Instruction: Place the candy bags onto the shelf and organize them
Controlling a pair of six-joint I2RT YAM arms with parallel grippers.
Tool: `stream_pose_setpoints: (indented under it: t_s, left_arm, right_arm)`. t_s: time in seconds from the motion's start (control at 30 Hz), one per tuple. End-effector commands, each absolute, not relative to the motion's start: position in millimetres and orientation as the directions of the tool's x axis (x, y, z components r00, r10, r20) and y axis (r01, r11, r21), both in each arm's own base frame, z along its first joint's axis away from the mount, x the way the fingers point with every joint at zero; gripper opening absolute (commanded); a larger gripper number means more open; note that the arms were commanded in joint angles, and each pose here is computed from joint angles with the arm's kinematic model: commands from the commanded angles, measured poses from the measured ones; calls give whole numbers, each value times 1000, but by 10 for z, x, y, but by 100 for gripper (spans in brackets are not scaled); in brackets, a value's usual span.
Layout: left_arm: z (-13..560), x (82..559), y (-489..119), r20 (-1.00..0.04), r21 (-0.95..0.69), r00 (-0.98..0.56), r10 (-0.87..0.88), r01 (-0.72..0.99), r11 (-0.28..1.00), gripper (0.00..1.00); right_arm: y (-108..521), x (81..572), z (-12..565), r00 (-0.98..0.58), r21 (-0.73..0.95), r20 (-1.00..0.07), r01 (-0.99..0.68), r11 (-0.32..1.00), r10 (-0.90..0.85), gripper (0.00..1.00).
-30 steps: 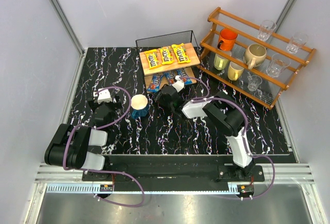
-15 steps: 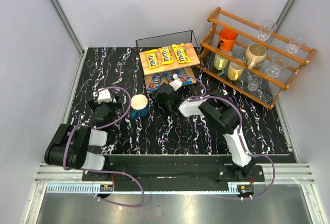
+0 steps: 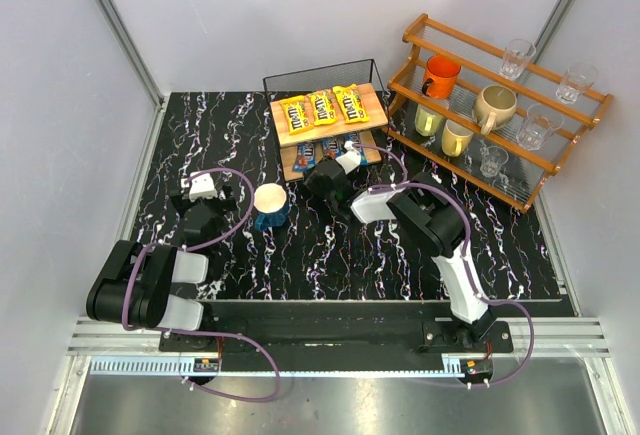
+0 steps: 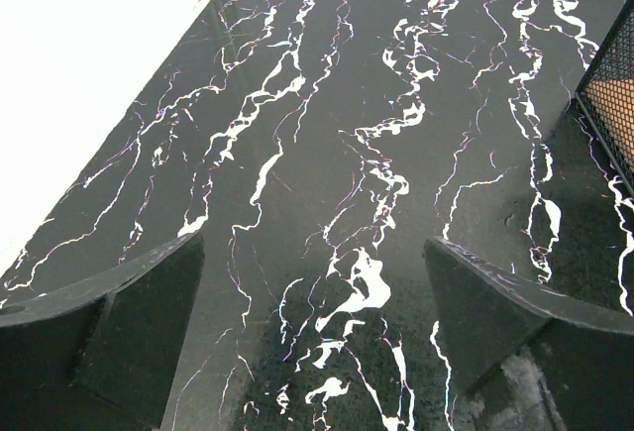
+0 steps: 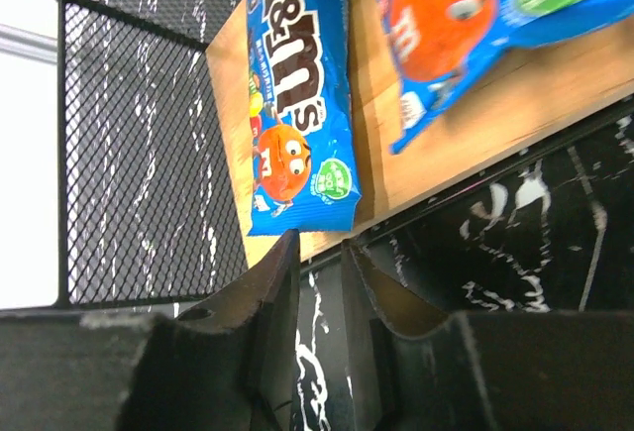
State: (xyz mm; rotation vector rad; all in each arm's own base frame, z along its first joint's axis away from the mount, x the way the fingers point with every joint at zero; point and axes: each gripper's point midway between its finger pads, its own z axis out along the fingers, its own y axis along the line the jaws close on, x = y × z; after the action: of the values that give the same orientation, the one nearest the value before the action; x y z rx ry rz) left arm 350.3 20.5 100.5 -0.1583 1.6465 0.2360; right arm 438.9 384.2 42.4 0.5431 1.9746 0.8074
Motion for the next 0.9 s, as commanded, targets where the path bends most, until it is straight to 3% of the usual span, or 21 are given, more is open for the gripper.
stream_pose_setpoints:
  t_s: [0.0,0.47,0.87]
  left_arm:
    - [1304,3596,192,-1000,6,18,11,-245,970,99]
    - [1310,3599,192,-1000,5,19,10,-245,970,99]
    - [1310,3600,189,-1000,5,19,10,-243,970,99]
  right_arm:
    - [3661,4572,711,-399,749,-590,54,660,702,33]
    - [3562,4516,804,-396,760,-590,24,650,704,34]
    - [3092,4052,1158,-377,710,-660,-27,704,650,35]
